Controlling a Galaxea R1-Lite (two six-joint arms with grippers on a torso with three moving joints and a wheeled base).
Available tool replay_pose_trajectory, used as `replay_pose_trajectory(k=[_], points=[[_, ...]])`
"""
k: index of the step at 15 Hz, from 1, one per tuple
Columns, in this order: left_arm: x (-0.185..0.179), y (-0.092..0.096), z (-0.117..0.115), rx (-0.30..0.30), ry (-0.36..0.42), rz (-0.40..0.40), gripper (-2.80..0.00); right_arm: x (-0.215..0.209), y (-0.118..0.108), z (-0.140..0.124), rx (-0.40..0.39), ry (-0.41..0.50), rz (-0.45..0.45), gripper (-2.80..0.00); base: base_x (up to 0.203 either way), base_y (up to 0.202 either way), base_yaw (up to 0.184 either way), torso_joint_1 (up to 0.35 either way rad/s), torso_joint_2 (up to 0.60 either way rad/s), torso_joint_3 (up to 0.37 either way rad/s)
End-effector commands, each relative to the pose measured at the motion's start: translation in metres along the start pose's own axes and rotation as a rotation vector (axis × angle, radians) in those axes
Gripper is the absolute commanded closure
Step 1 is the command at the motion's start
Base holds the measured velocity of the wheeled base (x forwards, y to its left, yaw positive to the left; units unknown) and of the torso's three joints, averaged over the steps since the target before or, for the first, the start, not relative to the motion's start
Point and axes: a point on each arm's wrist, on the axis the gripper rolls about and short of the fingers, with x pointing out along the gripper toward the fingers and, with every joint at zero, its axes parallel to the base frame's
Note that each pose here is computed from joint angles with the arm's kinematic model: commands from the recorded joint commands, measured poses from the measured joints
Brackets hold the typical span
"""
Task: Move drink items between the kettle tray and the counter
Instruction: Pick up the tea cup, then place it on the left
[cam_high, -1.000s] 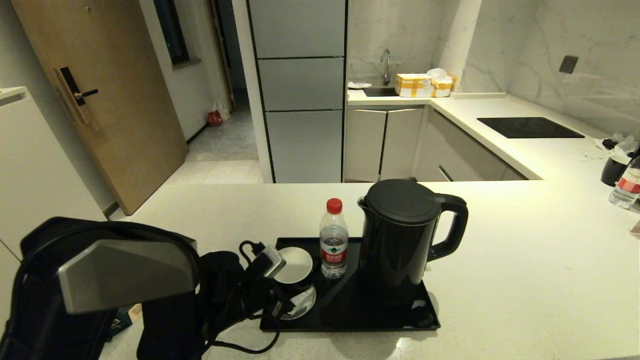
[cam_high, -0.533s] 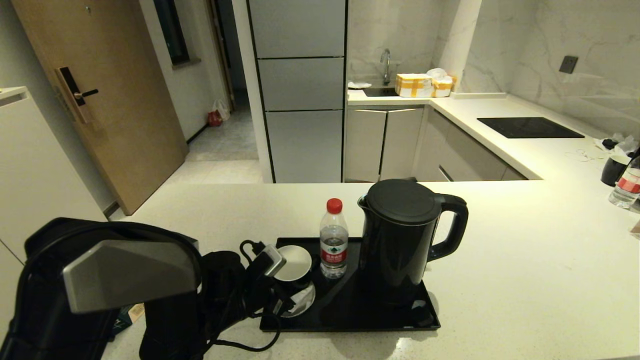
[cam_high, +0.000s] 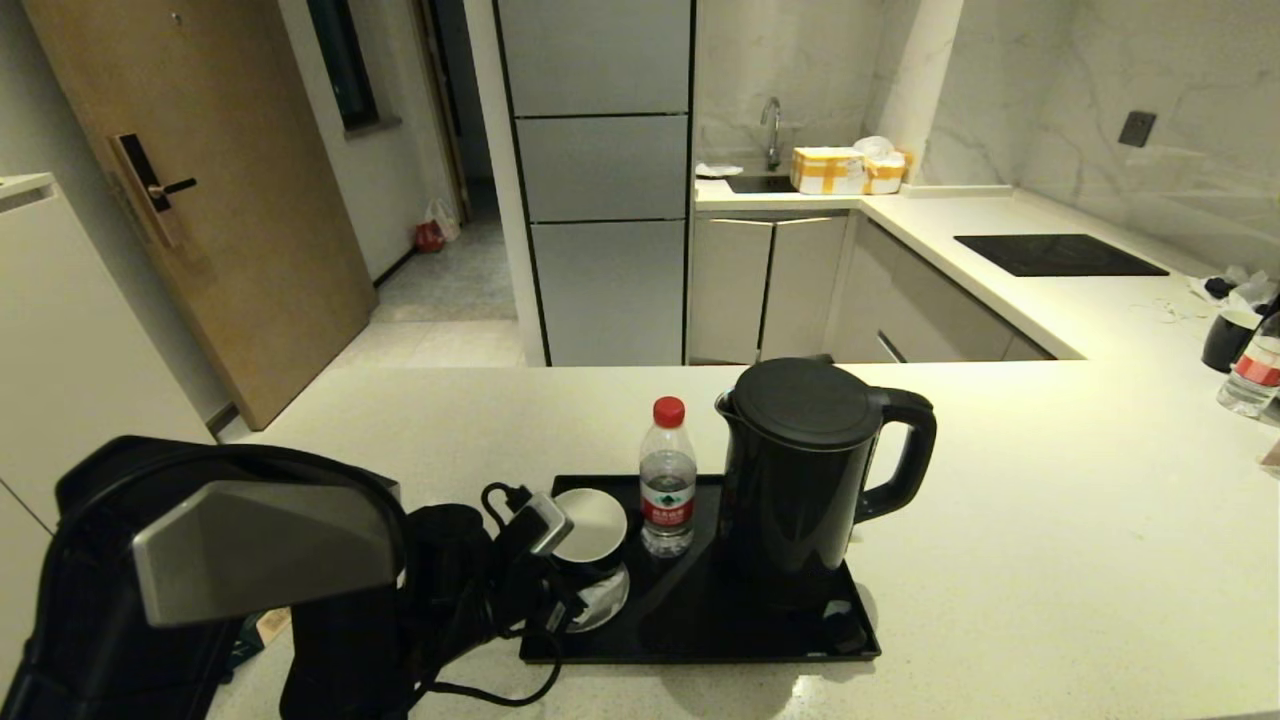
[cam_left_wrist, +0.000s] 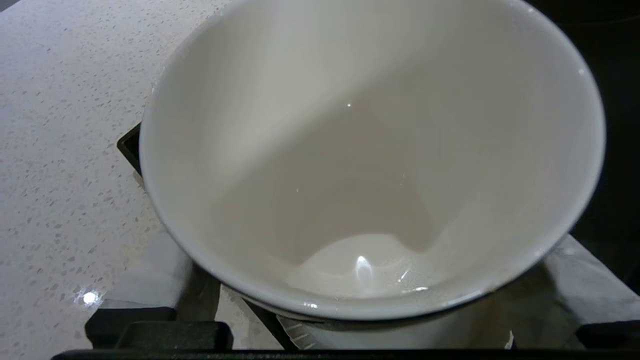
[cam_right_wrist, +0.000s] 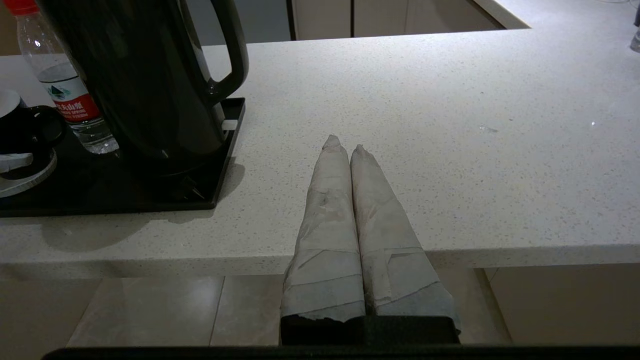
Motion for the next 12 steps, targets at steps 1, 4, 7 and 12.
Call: replay_pose_trajectory(k=[1,4,7,12], points=[[-0.001,0.000,0.002,0.005,-0.013,0.002,0.00,0.000,0.000,0.000,0.001,0.002,0.000,0.00,0.000,0.000,0.000,0.000,0.00,0.000],[-0.002,-0.001,0.002,0.004,-0.008,-0.002,0.00,0.000,0.000,0.000,0.001,0.003,0.001,0.00,0.000,0.000,0.000,0.000,0.00,0.000],[-0.010,0.000,0.016,-0.014,-0.044,0.005,0.00,0.000,0.000,0.000,0.001,0.002,-0.001,0.00,0.000,0.000,0.000,0.000,0.00,0.000],[-0.013,0.005,0.029,-0.061,-0.082,0.040,0.00,0.000,0.000,0.000,0.001,0.002,0.001,0.00,0.000,0.000,0.000,0.000,0.00,0.000]])
